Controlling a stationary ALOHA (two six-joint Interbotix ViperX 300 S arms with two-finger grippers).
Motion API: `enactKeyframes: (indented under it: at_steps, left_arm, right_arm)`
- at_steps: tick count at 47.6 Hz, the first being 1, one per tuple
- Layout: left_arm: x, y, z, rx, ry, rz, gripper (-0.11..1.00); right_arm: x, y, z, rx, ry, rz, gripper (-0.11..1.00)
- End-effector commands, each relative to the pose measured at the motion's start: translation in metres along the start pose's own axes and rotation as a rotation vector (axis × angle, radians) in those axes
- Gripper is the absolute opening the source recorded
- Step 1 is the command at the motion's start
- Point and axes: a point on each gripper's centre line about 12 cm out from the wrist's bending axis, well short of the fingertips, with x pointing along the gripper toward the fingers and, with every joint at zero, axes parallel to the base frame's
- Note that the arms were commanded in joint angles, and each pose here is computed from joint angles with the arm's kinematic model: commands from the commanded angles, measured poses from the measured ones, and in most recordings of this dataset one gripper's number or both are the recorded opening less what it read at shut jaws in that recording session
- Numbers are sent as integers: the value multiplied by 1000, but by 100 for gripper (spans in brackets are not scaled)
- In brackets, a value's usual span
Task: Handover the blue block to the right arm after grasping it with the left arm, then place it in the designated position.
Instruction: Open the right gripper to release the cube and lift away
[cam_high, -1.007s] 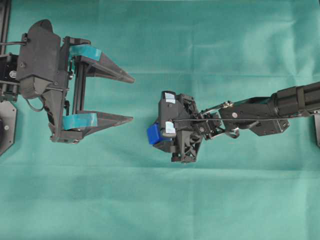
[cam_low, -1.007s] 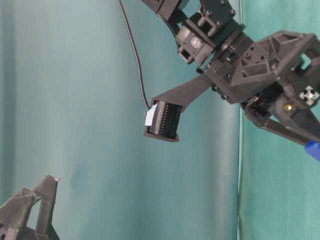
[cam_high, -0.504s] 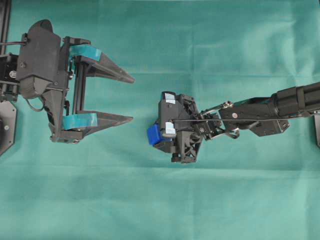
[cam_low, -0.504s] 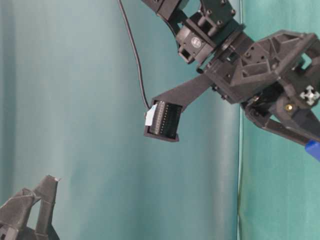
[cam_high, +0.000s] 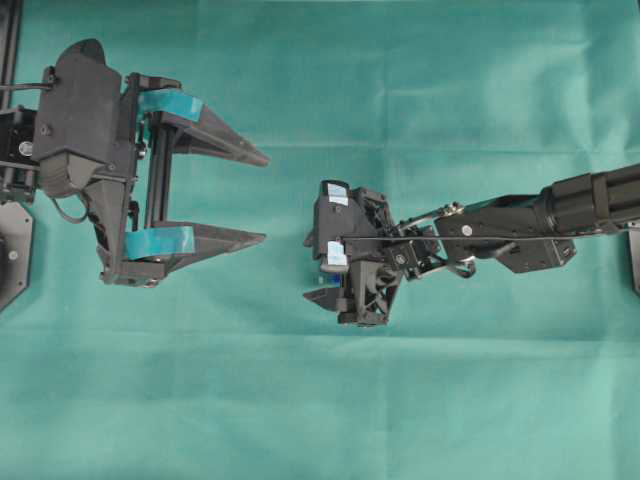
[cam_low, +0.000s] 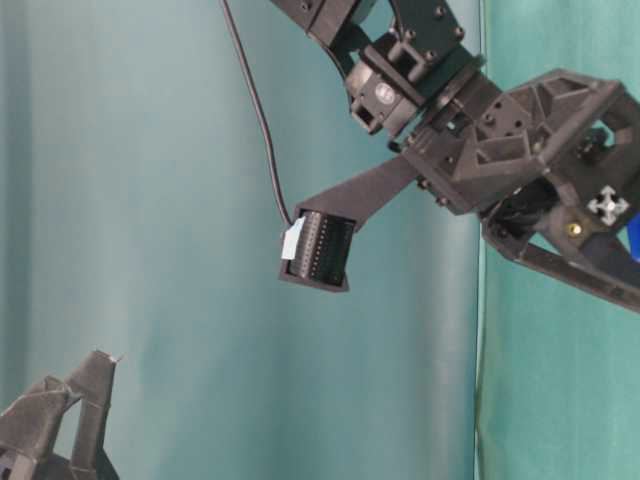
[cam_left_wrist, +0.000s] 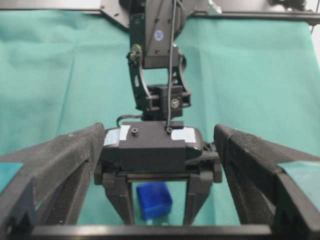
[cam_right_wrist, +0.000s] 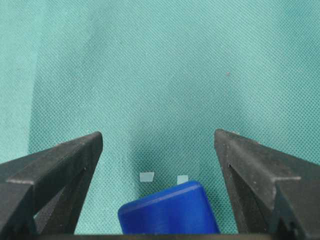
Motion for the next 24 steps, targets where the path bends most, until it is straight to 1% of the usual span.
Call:
enactKeyframes:
  at_steps: [1,14,24]
  left_arm:
    - [-4,0,13,1,-40,1,100]
    - [-5,0,13,0,-40,1,100]
    - [-5,0,13,1,-40,1,100]
  right_arm:
    - [-4,4,15,1,-41,12,91]
    - [-15,7,26,-2,-68,14,91]
    - [-40,9,44,-8,-88,-20,91]
